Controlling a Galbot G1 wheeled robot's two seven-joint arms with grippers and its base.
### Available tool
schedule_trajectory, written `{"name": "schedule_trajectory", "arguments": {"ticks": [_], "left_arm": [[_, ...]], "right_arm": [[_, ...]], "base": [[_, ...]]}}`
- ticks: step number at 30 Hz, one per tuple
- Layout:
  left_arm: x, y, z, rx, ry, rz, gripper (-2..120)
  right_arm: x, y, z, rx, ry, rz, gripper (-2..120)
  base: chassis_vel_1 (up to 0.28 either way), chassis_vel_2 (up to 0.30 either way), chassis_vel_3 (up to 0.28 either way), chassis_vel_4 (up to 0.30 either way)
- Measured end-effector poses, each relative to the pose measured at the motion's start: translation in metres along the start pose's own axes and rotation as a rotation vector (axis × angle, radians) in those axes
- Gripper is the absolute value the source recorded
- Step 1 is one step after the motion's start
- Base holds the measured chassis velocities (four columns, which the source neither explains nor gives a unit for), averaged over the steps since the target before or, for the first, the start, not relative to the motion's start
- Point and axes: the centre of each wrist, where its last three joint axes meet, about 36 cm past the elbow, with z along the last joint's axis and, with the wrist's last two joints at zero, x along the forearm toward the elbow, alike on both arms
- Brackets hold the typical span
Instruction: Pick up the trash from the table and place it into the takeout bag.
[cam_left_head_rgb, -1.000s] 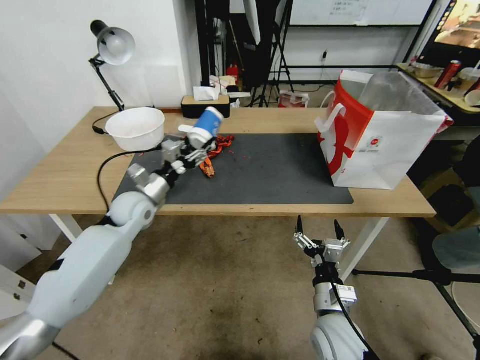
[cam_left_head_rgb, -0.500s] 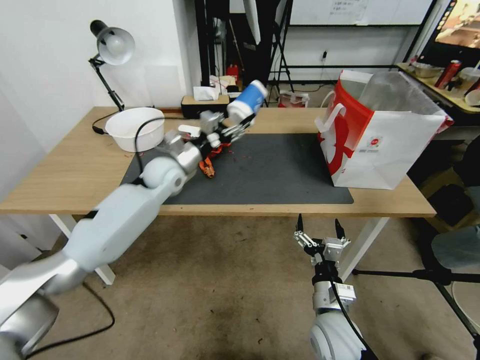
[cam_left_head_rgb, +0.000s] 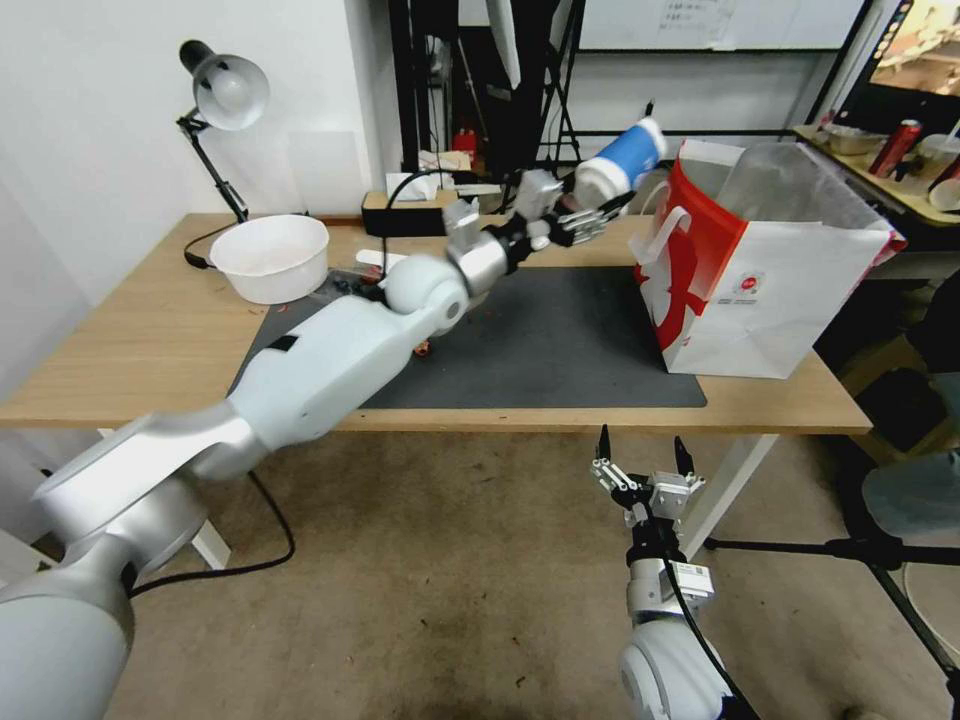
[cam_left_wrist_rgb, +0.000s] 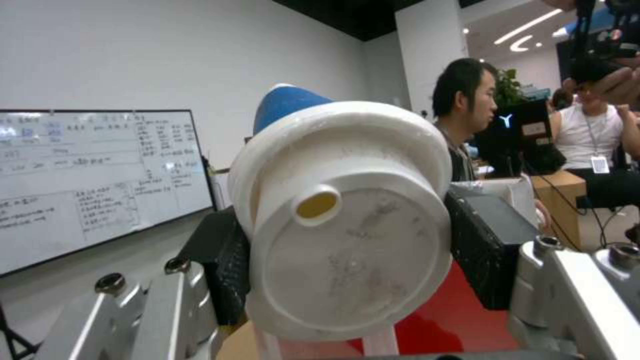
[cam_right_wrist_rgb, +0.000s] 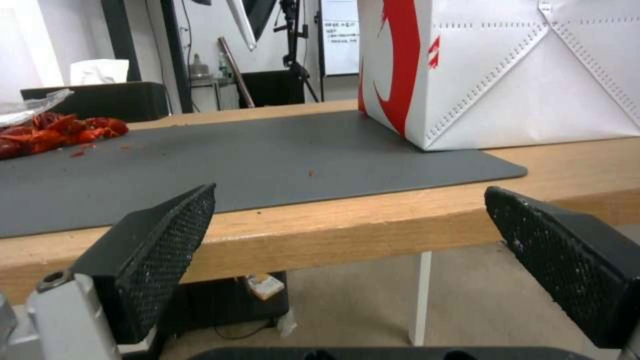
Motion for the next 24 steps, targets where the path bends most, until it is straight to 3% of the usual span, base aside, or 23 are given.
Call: {"name": "schedule_trajectory", "arguments": {"ticks": [8,14,21,24], "left_arm": [[-0.044,-0.006,-0.012,-0.021,-0.003,0.038,61],[-0.092,-0.022,-0.021,-0.026,-0.024,0.086,61],[-0.132,-0.042,-0.019,-0.027,-0.033,0.121,61],[-0.135,-0.037,-0.013,-0.036,-0.021,0.11,61]], "right_arm": [[-0.001,0.0,0.002,0.0,0.003,0.005,100],[0.0,0.0,0.005,-0.003,0.006,0.01,100],[0.0,-0.002,0.007,0.001,0.008,0.012,100],[0.0,-0.001,0.007,0.0,0.008,0.013,100]], "base": [[0.0,0.0,0.0,0.0],[0.0,0.0,0.0,0.0],[0.0,0.0,0.0,0.0],[0.0,0.0,0.0,0.0]]}}
